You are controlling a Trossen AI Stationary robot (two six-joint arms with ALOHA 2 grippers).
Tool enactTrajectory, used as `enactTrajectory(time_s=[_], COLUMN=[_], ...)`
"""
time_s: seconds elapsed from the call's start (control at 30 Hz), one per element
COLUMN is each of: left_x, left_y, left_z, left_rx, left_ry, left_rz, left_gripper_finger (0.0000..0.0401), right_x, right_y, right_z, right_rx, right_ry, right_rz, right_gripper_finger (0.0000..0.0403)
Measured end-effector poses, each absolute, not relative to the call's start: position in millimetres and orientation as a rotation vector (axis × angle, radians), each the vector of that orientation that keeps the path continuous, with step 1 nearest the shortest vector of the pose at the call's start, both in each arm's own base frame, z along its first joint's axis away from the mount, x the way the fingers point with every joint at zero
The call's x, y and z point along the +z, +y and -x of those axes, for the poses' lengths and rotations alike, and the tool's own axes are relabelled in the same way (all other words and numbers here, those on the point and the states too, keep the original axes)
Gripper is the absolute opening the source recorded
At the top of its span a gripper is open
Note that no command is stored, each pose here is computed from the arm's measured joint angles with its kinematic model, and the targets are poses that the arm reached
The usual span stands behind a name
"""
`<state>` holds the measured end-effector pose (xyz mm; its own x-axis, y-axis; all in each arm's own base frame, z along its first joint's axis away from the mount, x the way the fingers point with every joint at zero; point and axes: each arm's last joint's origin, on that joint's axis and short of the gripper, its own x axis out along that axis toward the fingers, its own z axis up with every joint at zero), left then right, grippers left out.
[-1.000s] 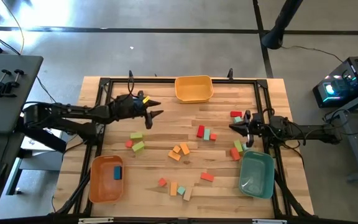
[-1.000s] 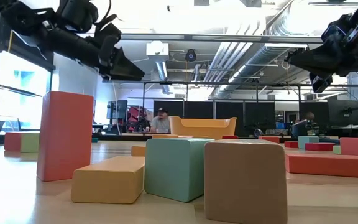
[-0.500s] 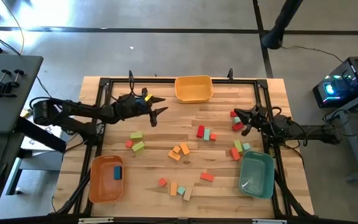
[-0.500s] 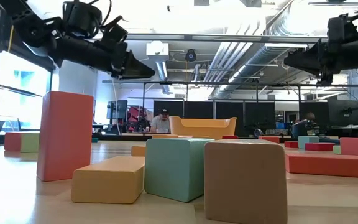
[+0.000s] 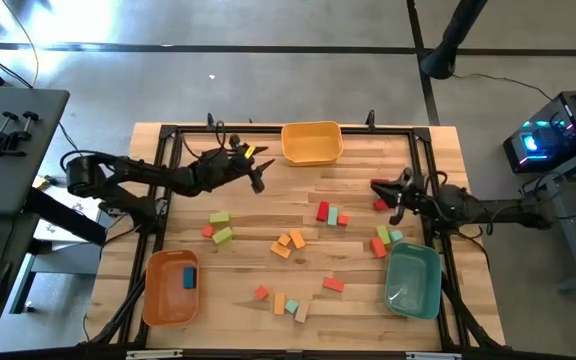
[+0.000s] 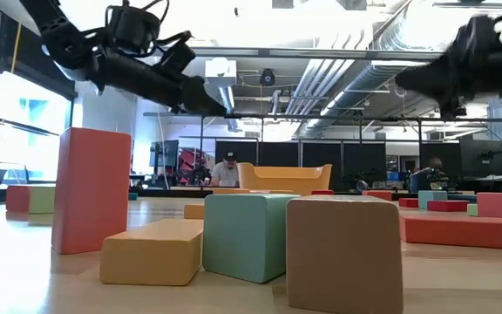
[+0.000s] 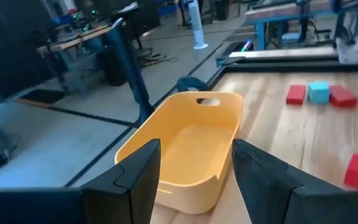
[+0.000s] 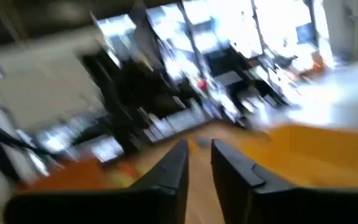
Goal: Sort blocks by size
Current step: Put the small light blue block into the yellow bin
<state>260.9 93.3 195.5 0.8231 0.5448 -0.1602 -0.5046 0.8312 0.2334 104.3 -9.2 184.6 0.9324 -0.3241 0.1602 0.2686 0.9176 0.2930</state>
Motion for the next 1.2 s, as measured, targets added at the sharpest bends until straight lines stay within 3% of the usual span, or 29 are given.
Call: enactTrajectory(time_s=[0.07,0.17,0.47,0.63,0.73,0.87,1.2], left_x=[202.7,210.9,209.7,209.0,208.9,206.3,201.6], left_y=[89.4,82.7,60.1,49.9,44.3,36.9,29.6], left_z=[-259.9,-259.2,-263.8,-265.8,-266.7,-267.4,-267.3], left_rx=[0.549,0.528,0.447,0.409,0.388,0.358,0.328], left_ry=[0.213,0.178,0.182,0.187,0.187,0.211,0.260], left_rz=[-0.179,-0.171,-0.109,-0.112,-0.114,-0.119,-0.127], left_gripper_finger=[0.0184,0.0184,0.0184,0.0184,0.0184,0.0184,0.0184], right_x=[194.2,204.7,243.9,251.9,247.8,230.3,186.2], right_y=[-8.1,-8.3,-11.7,-23.8,-34.3,-49.1,-87.5], right_z=[-105.4,-111.0,-150.8,-166.9,-178.5,-194.8,-204.8], right_rx=[-0.259,-0.282,-0.475,-0.787,-0.887,-0.872,-0.943], right_ry=[-0.277,-0.184,0.478,0.865,1.042,1.216,1.474], right_rz=[-0.261,-0.195,-0.218,-0.383,-0.466,-0.557,-0.712], right_gripper_finger=[0.0088,0.0118,0.0155,0.0156,0.0157,0.0168,0.0261])
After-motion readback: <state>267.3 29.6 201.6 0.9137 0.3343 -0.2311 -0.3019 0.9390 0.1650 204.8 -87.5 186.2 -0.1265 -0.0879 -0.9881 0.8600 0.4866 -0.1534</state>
